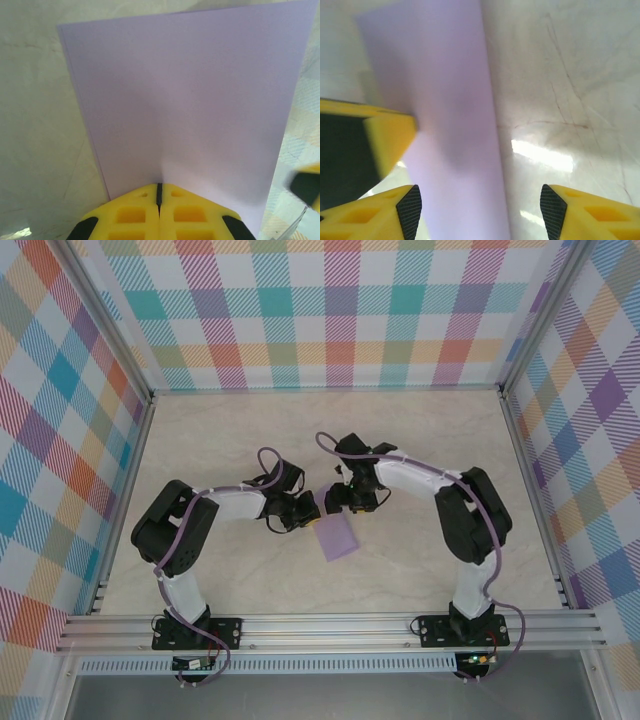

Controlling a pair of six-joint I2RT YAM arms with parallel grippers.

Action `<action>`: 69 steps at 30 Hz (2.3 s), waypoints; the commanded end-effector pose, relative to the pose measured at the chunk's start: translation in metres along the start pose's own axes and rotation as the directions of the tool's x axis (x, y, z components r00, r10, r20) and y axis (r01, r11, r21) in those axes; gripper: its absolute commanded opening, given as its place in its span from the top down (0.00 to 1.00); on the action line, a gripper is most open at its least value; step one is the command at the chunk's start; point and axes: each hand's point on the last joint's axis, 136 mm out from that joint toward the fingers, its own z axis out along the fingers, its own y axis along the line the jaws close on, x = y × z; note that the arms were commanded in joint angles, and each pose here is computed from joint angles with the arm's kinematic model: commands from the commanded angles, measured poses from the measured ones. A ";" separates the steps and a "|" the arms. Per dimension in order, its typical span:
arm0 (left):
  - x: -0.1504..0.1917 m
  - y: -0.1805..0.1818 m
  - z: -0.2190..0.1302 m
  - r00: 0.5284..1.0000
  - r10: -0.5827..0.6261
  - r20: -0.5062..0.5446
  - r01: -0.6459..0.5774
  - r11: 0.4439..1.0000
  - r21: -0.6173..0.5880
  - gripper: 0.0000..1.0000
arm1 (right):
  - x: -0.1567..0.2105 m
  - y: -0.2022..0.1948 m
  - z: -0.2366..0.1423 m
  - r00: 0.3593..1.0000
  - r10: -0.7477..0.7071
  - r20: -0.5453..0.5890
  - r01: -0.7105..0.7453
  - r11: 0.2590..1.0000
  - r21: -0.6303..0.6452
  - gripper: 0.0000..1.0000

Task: Fold a paper plane with a square sheet of paper (pick it up from the middle)
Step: Hold the square sheet of paper at the center of the table, then fold the square sheet of paper in half at the center of the table.

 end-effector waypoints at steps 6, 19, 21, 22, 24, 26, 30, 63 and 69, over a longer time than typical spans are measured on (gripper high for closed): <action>0.026 0.063 0.013 0.996 -0.062 -0.071 0.044 0.972 -0.232 1.00 | -0.013 0.042 -0.045 0.993 0.007 0.119 0.018 0.978 -0.208 0.47; 0.028 0.077 0.013 0.995 -0.081 -0.062 0.060 0.957 -0.285 1.00 | -0.027 0.068 0.005 1.000 0.011 -0.008 -0.013 0.948 -0.319 0.98; 0.029 0.079 0.013 0.994 -0.089 -0.063 0.067 0.955 -0.290 1.00 | -0.027 0.064 0.012 1.000 0.010 -0.011 -0.013 0.955 -0.296 0.99; 0.029 0.080 0.013 0.994 -0.091 -0.062 0.069 0.954 -0.291 1.00 | -0.027 0.062 0.015 1.000 0.010 -0.014 -0.013 0.957 -0.291 1.00; 0.030 0.083 0.013 0.994 -0.098 -0.057 0.077 0.951 -0.300 1.00 | -0.026 0.056 0.022 1.000 0.014 -0.020 -0.019 0.964 -0.266 1.00; 0.030 0.085 0.013 0.993 -0.101 -0.054 0.080 0.949 -0.306 1.00 | -0.023 0.049 0.029 1.000 0.014 -0.028 -0.020 0.972 -0.234 1.00; 0.037 0.093 0.010 0.990 -0.124 -0.068 0.094 0.936 -0.339 1.00 | -0.019 0.037 0.039 0.999 0.012 -0.047 -0.021 0.979 -0.202 1.00; 0.060 0.139 0.007 0.972 -0.227 -0.056 0.176 0.869 -0.463 1.00 | -0.035 -0.029 0.007 0.993 0.088 0.075 -0.057 0.937 -0.346 1.00; 0.059 0.139 0.008 0.973 -0.223 -0.055 0.174 0.870 -0.462 1.00 | -0.035 0.012 0.016 0.998 0.051 0.043 -0.027 0.900 -0.435 1.00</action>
